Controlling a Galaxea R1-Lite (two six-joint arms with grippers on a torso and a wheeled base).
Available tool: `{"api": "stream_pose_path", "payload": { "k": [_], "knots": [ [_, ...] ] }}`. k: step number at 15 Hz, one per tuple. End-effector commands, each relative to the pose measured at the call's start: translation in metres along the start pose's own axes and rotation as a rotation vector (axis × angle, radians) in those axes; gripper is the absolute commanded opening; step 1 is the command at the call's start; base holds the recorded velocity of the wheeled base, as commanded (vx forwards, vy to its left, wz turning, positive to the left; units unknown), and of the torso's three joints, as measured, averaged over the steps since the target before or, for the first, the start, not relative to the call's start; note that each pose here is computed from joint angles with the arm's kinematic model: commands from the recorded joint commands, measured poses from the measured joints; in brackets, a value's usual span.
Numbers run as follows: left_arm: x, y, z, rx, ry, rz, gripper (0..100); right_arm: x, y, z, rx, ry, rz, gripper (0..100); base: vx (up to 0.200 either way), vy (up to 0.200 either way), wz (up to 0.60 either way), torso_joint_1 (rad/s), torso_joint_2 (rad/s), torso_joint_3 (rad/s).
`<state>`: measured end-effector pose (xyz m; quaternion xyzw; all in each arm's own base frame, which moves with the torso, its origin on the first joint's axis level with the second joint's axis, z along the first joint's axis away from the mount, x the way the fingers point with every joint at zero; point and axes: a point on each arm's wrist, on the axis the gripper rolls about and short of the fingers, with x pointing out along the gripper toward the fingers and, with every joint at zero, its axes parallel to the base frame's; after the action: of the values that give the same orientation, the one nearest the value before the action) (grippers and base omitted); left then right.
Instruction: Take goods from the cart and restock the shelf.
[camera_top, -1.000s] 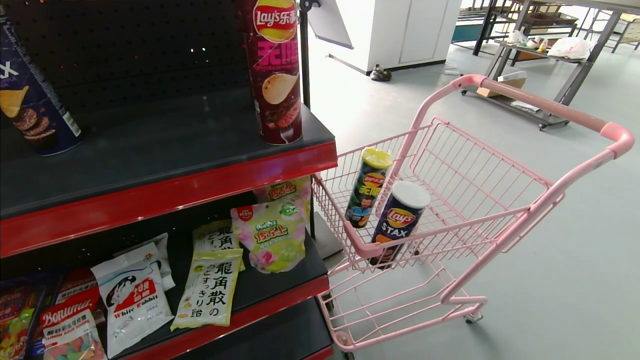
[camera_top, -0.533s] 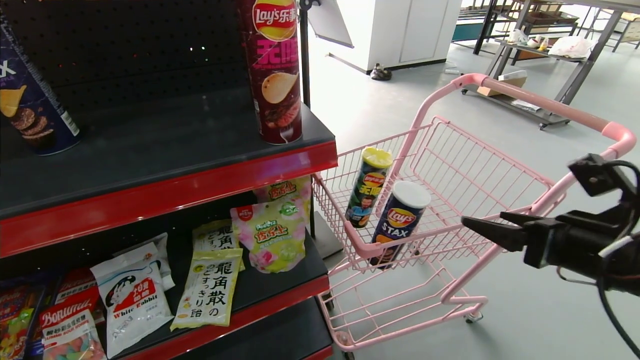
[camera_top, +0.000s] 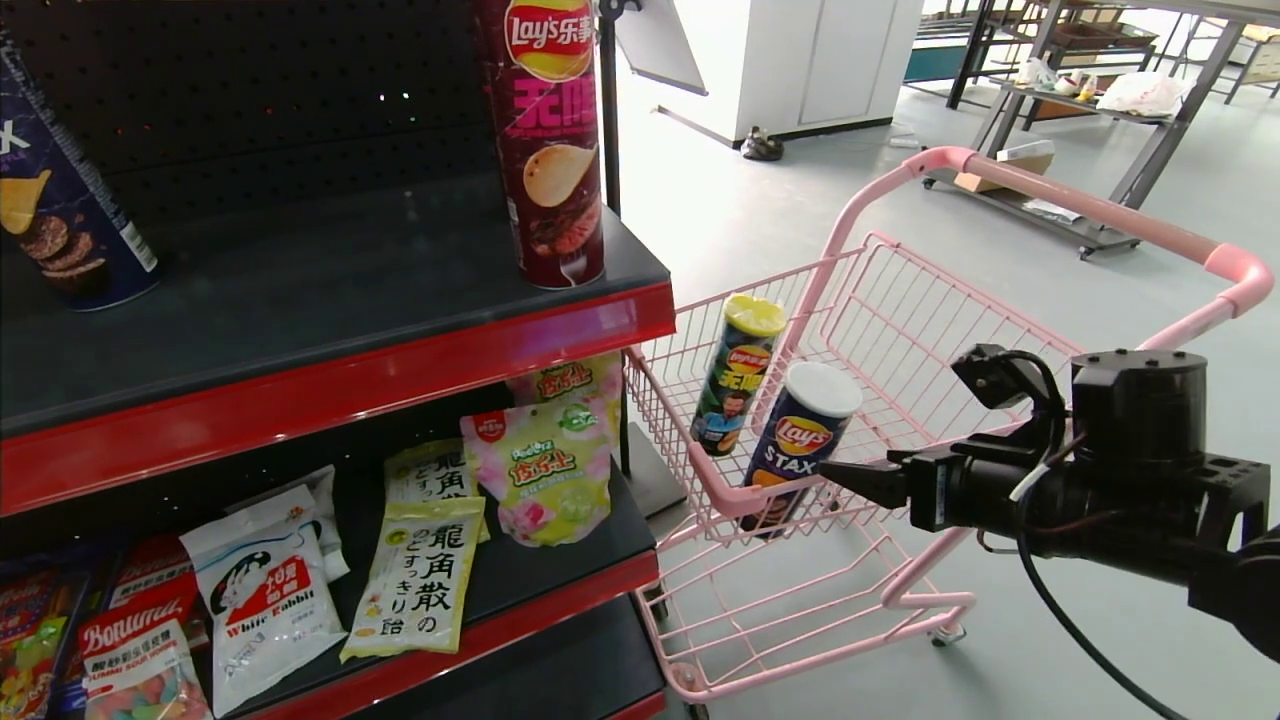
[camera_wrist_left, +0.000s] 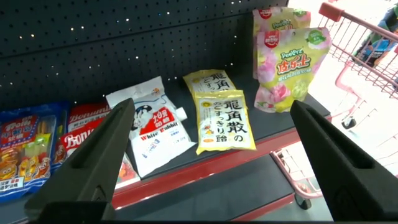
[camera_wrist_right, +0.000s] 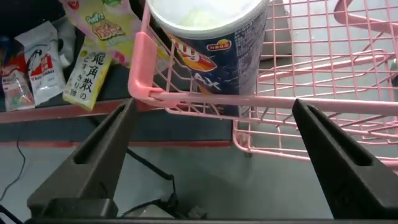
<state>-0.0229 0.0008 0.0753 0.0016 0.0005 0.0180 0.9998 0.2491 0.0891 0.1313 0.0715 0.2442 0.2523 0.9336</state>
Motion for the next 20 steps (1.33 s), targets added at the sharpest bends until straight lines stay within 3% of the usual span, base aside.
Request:
{"api": "stream_pose_path", "payload": {
  "k": [1,10,20],
  "knots": [
    [0.0,0.0,0.0,0.0,0.001,0.001,100,0.011,0.0,0.001,-0.002,0.012,0.006,100,0.0,0.0,0.0,0.0,0.0,0.0],
    [0.0,0.0,0.0,0.0,0.001,0.001,100,0.062,-0.005,0.011,-0.059,0.022,0.017,100,0.0,0.0,0.0,0.0,0.0,0.0],
    [0.0,0.0,0.0,0.001,0.001,0.001,100,0.112,-0.014,0.013,-0.089,-0.095,0.038,100,0.0,0.0,0.0,0.0,0.0,0.0]
  ]
}}
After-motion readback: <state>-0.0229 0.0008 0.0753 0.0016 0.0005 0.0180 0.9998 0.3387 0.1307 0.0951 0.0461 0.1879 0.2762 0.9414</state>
